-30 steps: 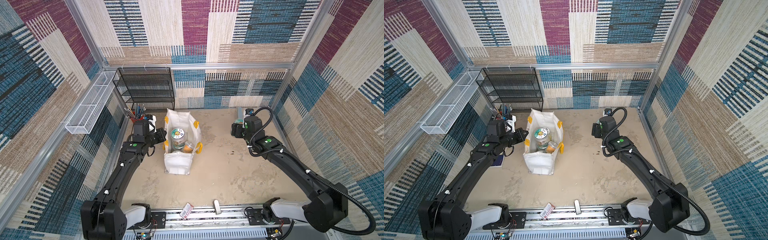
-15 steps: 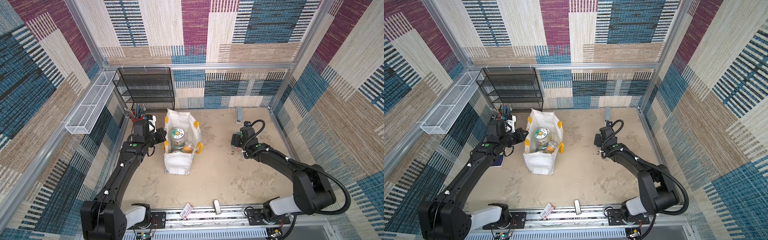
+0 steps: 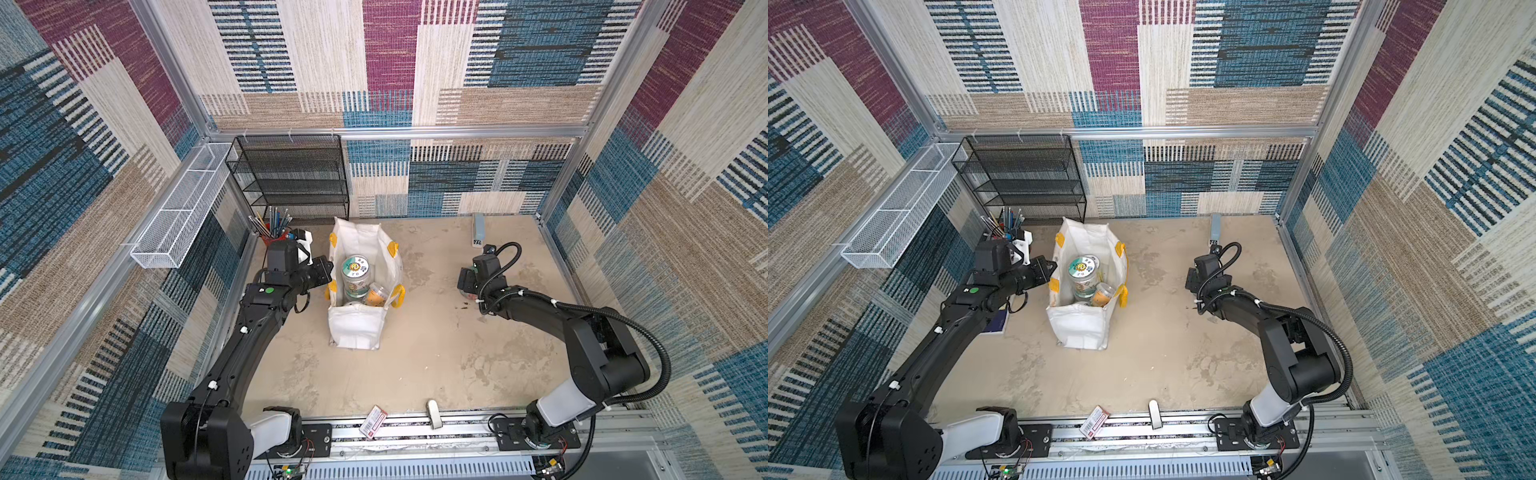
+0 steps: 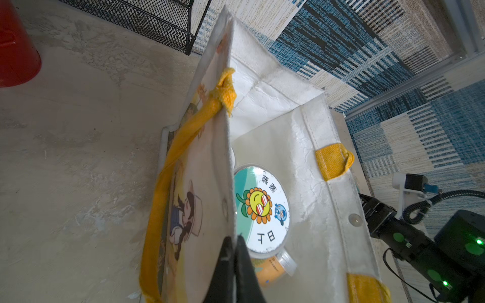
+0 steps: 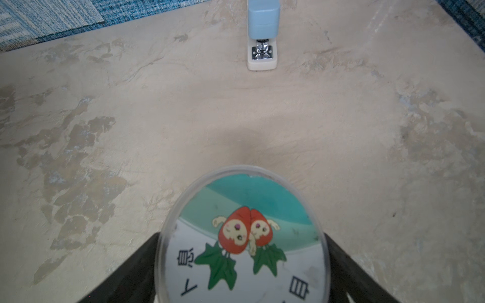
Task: Take out the seed jars from the canvas bag
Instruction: Place the seed jar at the center of the board, then pick up the seed jar from the canvas bag, then place the seed jar at the center of the board, then pick up the seed jar from the canvas bag.
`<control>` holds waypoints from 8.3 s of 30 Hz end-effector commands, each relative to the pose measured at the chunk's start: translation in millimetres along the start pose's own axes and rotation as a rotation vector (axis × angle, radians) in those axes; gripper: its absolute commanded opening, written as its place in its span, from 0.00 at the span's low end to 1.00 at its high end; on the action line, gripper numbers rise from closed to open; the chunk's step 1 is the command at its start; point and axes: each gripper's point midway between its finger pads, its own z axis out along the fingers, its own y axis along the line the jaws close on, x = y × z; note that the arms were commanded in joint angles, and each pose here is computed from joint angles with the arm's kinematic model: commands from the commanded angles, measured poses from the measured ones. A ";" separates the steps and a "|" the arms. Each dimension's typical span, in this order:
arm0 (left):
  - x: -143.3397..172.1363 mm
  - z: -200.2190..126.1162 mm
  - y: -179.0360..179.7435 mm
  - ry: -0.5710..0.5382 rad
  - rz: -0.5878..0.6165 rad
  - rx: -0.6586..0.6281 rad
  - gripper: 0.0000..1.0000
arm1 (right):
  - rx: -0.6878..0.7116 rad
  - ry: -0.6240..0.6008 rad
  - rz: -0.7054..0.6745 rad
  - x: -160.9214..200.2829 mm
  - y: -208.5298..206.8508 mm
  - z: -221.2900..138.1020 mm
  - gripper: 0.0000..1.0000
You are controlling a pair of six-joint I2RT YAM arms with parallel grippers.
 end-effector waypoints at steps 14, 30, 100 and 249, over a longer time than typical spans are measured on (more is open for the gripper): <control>-7.3 0.0 -6.4 -0.004 0.021 0.020 0.00 | -0.330 -0.200 0.013 -90.5 45.2 -112.4 0.99; 3.9 0.2 -7.5 0.019 0.037 0.046 0.00 | -0.912 -0.203 -0.440 -76.9 278.3 -222.1 1.00; 12.7 -3.4 -2.3 0.024 0.031 0.029 0.00 | -0.738 -0.203 -0.464 -77.1 344.8 -186.8 0.87; 33.9 -46.4 -108.2 -0.016 0.406 0.383 0.00 | -0.446 0.052 -0.078 33.7 288.8 -55.3 0.99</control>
